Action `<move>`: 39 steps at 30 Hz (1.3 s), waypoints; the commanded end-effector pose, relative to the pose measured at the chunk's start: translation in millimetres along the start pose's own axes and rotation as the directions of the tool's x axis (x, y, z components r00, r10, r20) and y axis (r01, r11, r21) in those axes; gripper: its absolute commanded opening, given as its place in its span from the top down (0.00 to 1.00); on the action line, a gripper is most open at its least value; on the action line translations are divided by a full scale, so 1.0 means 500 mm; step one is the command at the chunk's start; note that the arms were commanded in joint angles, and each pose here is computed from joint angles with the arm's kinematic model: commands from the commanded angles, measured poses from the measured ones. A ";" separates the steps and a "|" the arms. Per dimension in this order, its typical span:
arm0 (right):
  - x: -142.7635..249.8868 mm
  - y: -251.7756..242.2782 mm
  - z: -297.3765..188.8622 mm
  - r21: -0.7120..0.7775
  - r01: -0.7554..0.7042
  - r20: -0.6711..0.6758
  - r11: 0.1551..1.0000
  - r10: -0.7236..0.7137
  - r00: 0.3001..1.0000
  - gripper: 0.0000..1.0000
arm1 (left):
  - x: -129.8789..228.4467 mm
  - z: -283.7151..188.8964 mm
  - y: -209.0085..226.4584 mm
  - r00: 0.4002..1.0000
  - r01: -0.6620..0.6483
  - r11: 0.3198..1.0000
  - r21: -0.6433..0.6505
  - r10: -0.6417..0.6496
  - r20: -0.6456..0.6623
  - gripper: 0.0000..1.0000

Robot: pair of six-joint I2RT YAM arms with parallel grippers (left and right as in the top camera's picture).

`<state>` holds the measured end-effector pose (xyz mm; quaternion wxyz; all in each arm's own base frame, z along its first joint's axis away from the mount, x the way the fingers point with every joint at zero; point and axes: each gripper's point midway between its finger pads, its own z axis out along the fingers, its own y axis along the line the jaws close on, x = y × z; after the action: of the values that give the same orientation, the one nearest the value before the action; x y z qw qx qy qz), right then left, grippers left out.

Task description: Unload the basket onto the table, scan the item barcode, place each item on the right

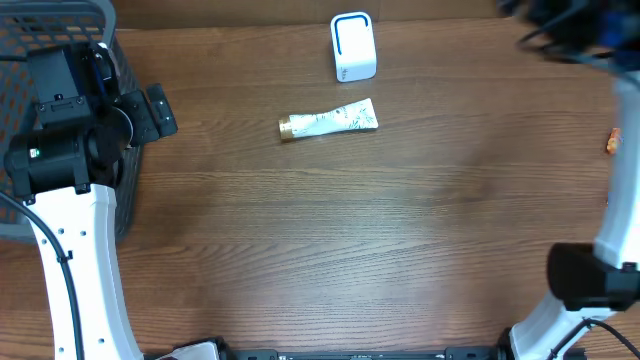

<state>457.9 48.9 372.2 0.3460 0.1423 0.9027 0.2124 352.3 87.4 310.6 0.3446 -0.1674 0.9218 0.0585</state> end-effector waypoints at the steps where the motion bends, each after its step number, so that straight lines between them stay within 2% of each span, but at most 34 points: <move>1: 0.132 0.106 0.101 -0.112 0.046 -0.225 0.993 -0.070 0.972 0.00 | -0.012 -0.010 0.002 1.000 -0.012 1.000 -0.006 0.013 0.024 0.00; 3: 0.184 0.145 0.123 -0.110 0.013 -0.292 0.994 -0.045 0.955 0.00 | -0.012 -0.010 0.002 1.000 -0.012 1.000 -0.006 0.013 0.024 0.00; 4: 0.224 0.166 0.142 -0.063 -0.048 -0.338 0.997 0.024 0.941 0.00 | -0.012 -0.010 0.002 1.000 -0.012 1.000 -0.006 0.013 0.024 0.00; 7: 0.305 0.199 0.192 0.079 -0.173 -0.383 0.982 0.190 0.904 0.00 | -0.012 -0.010 0.002 1.000 -0.013 1.000 -0.006 0.013 0.024 0.00; 10: 0.374 0.249 0.258 0.112 -0.218 -0.417 0.970 0.245 0.875 0.00 | -0.012 -0.010 0.002 1.000 -0.012 1.000 -0.006 0.013 0.024 0.00; 12: 0.422 0.263 0.320 0.190 -0.302 -0.413 0.934 0.355 0.839 0.00 | -0.012 -0.010 0.002 1.000 -0.012 1.000 -0.006 0.013 0.024 0.00; 16: 0.460 0.244 0.377 0.330 -0.460 -0.375 0.824 0.561 0.738 0.00 | -0.012 -0.010 0.002 1.000 -0.012 1.000 -0.006 0.013 0.024 0.00; 19: 0.480 0.234 0.415 0.391 -0.536 -0.342 0.748 0.659 0.670 0.02 | -0.012 -0.010 0.002 1.000 -0.012 1.000 -0.006 0.013 0.024 0.00; 25: 0.504 0.255 0.505 0.362 -0.603 -0.369 0.711 0.703 0.608 0.02 | -0.012 -0.010 0.002 1.000 -0.012 1.000 -0.006 0.013 0.024 0.00; 30: 0.546 0.226 0.562 0.437 -0.636 -0.329 0.635 0.772 0.545 0.02 | -0.012 -0.010 0.002 1.000 -0.012 1.000 -0.006 0.013 0.024 0.00; 39: 0.599 0.184 0.651 0.476 -0.638 -0.308 0.605 0.794 0.524 0.05 | -0.012 -0.010 0.002 1.000 -0.012 1.000 -0.006 0.013 0.024 0.00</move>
<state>473.9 338.8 40.8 -0.0385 0.4873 0.8430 0.2245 352.4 87.4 310.7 0.3450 -0.1676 0.9217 0.0584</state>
